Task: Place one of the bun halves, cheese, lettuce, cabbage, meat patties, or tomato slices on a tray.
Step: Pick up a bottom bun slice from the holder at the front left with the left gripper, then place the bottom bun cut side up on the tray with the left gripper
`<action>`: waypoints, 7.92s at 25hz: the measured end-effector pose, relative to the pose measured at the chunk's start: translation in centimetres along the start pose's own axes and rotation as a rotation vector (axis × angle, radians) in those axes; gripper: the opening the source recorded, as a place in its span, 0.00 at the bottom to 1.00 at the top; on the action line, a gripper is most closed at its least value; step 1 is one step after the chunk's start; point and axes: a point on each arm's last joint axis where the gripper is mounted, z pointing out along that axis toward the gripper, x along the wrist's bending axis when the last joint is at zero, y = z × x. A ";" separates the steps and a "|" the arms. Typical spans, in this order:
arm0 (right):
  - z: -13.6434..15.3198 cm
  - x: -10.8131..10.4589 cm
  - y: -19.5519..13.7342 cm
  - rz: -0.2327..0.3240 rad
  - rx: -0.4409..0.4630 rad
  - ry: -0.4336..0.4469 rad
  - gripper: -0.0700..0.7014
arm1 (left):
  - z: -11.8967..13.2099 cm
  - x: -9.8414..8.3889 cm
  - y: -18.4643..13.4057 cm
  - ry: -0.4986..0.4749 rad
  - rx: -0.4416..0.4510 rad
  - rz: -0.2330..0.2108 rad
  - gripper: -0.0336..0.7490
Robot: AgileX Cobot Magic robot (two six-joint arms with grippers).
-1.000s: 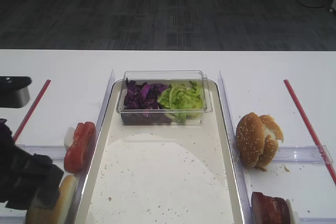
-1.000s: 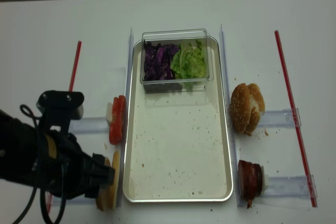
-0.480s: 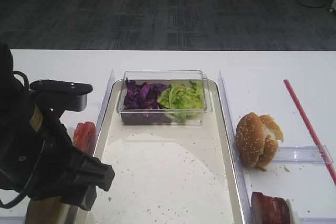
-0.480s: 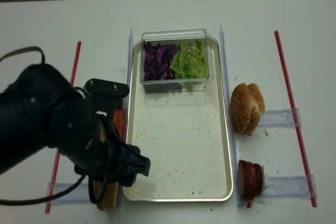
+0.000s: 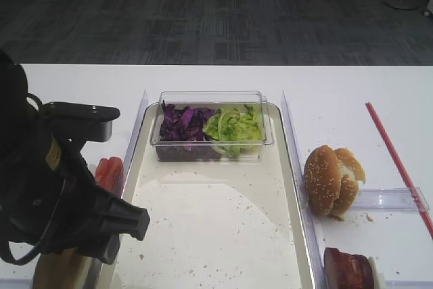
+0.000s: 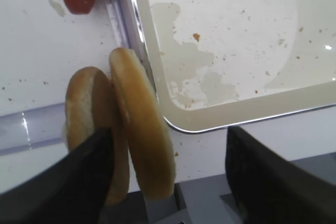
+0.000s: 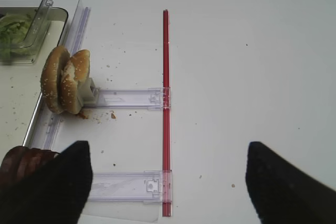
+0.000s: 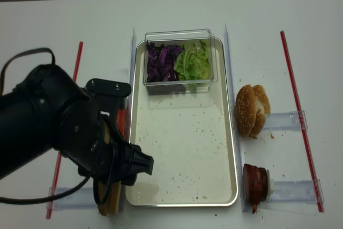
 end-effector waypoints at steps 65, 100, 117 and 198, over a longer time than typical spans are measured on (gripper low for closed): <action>0.0 0.0 0.0 -0.002 0.000 -0.002 0.89 | -3.6 -0.5 3.3 0.112 -0.077 0.064 0.12; 0.0 0.0 0.0 -0.002 0.000 -0.002 0.89 | -1.3 -0.3 7.3 0.108 -0.067 0.092 0.12; 0.0 0.0 0.0 -0.002 0.000 -0.002 0.89 | -1.4 -3.1 7.2 -0.202 -0.081 0.142 0.12; 0.0 0.0 0.0 0.000 0.000 -0.002 0.89 | 7.4 -2.3 9.8 -0.482 0.183 0.142 0.69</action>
